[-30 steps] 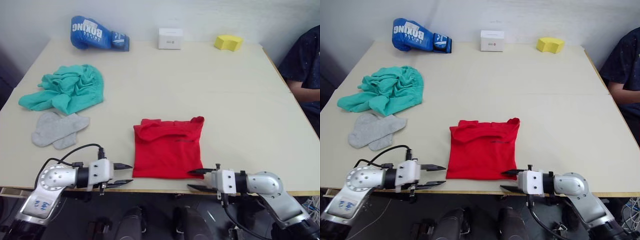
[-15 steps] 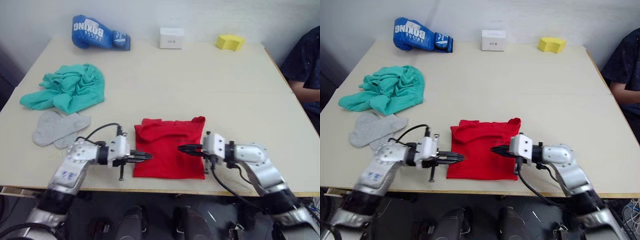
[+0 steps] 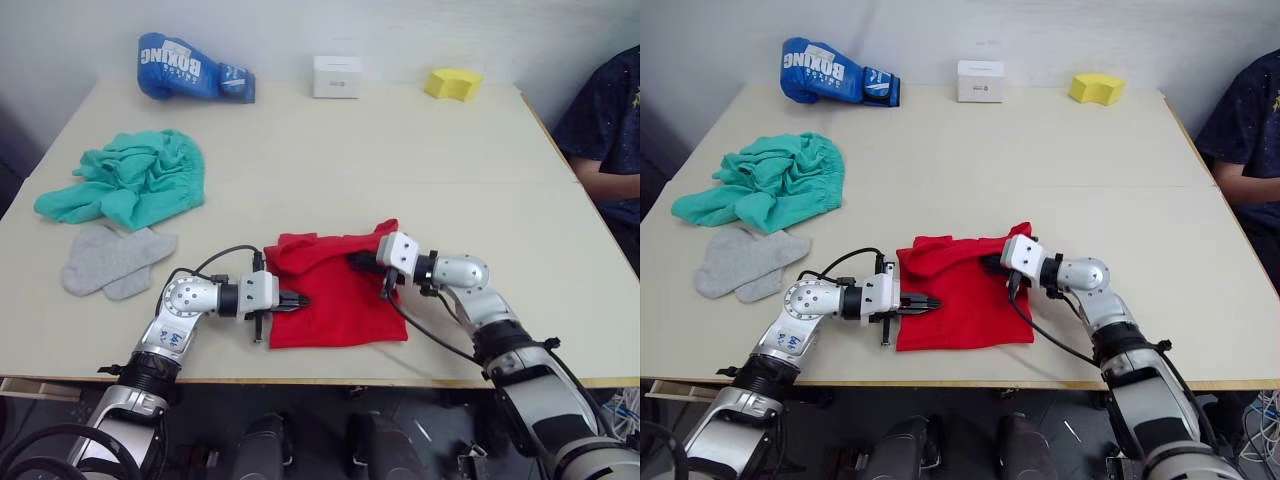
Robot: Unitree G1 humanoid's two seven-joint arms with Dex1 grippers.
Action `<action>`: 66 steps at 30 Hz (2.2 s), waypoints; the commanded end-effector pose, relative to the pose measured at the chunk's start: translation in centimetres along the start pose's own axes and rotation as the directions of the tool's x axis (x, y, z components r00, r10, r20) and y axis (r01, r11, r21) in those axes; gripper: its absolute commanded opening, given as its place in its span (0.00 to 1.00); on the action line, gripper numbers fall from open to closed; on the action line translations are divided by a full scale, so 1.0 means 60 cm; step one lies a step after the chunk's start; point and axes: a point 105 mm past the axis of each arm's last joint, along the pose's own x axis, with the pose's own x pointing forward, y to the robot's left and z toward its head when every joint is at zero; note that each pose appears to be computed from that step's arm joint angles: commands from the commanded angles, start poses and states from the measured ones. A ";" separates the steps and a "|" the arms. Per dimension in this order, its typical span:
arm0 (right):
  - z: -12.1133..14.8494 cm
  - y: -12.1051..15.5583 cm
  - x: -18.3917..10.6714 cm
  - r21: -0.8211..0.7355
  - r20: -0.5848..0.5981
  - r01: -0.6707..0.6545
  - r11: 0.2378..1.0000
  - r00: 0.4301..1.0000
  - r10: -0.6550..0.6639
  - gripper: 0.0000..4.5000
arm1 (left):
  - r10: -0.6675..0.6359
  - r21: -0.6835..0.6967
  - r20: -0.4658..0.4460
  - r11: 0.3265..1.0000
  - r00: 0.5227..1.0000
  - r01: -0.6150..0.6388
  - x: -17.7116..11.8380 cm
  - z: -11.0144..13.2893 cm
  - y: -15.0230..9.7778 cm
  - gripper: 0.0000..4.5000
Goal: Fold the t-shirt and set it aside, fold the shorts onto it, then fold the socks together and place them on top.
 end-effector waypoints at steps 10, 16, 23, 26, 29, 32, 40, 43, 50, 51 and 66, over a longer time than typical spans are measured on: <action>-0.020 -0.100 -0.033 0.235 -0.029 0.404 0.884 0.912 -0.409 0.00 | 0.158 -0.110 0.038 0.982 0.987 -0.153 0.010 0.005 0.036 0.01; 0.039 -0.044 -0.048 0.174 0.116 0.198 0.965 0.969 -0.220 0.00 | 0.156 -0.115 0.072 0.982 0.985 -0.147 0.030 0.026 0.064 0.01; 0.028 0.086 -0.037 0.172 0.047 0.067 0.983 0.996 -0.076 0.00 | 0.218 -0.113 -0.014 0.969 0.976 -0.218 0.054 0.004 0.107 0.01; 0.003 0.113 -0.040 0.169 -0.002 0.072 0.983 0.997 -0.073 0.00 | 0.328 -0.153 -0.090 0.928 0.940 -0.339 0.050 -0.022 0.136 0.01; -0.006 0.128 -0.049 0.194 -0.012 0.087 0.977 0.996 -0.086 0.00 | 0.406 -0.188 -0.155 0.883 0.901 -0.431 0.038 -0.041 0.157 0.01; -0.006 0.136 -0.061 0.195 -0.018 0.084 0.977 0.996 -0.082 0.00 | 0.412 -0.214 -0.151 0.874 0.899 -0.436 0.019 -0.044 0.158 0.01; -0.006 0.128 -0.078 0.194 -0.029 0.102 0.976 0.995 -0.099 0.00 | 0.430 -0.261 -0.191 0.844 0.883 -0.468 -0.051 -0.069 0.147 0.01; 0.004 0.127 -0.079 0.202 -0.008 0.090 0.975 0.996 -0.091 0.00 | 0.333 -0.258 -0.016 0.910 0.943 -0.326 -0.051 -0.012 0.128 0.01; 0.014 0.140 -0.072 0.215 0.021 0.019 0.976 0.999 -0.025 0.00 | 0.028 -0.206 0.094 0.978 0.995 -0.008 -0.035 0.053 0.048 0.01; 0.014 0.140 -0.070 0.216 0.023 0.016 0.976 1.000 -0.021 0.00 | -0.013 -0.186 0.060 0.982 0.998 0.024 -0.033 0.048 0.036 0.01; 0.019 0.108 -0.075 0.204 0.062 -0.004 0.979 0.998 -0.009 0.00 | -0.166 -0.273 -0.133 0.954 0.977 0.125 -0.126 -0.016 -0.073 0.01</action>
